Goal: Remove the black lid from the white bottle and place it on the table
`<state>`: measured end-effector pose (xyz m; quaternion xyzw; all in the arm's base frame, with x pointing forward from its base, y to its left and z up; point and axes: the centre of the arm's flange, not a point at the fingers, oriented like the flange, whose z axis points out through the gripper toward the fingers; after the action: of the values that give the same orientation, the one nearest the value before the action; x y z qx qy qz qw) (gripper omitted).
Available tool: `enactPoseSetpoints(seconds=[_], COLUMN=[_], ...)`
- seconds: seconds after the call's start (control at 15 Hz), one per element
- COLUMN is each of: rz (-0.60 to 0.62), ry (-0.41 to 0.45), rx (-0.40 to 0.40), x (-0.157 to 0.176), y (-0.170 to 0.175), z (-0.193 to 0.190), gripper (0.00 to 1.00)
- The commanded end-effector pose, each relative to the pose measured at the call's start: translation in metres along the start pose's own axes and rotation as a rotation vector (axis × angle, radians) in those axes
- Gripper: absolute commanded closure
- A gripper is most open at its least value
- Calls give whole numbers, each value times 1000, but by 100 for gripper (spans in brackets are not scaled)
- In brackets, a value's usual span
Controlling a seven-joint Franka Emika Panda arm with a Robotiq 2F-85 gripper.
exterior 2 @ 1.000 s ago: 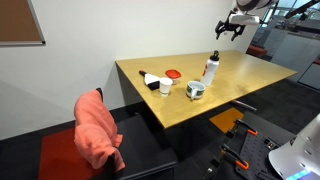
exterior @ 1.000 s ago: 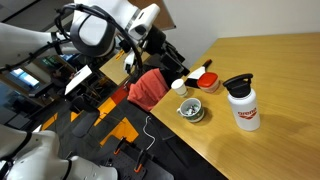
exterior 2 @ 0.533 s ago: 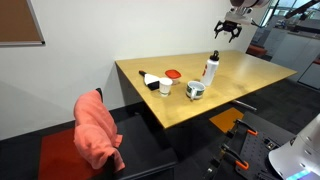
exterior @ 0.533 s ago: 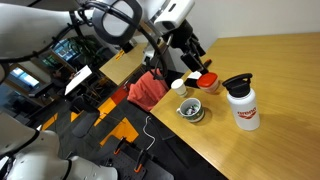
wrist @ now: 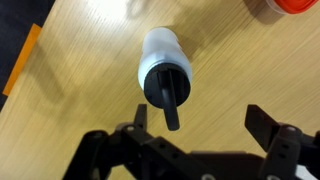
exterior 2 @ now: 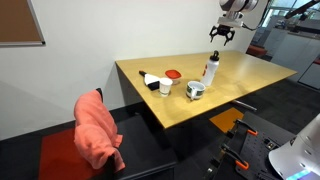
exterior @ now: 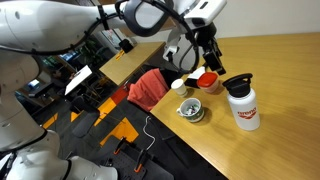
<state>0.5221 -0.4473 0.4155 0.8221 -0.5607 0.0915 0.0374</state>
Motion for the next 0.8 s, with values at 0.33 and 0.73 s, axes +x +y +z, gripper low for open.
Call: enactPoseSetpoints(seconds=[0.33,0.73], rz=[-77,-129], ry=[-41,-49], rx=[26,64], x=[36,38], y=[34,45], z=[40,54], gripper=[0,0])
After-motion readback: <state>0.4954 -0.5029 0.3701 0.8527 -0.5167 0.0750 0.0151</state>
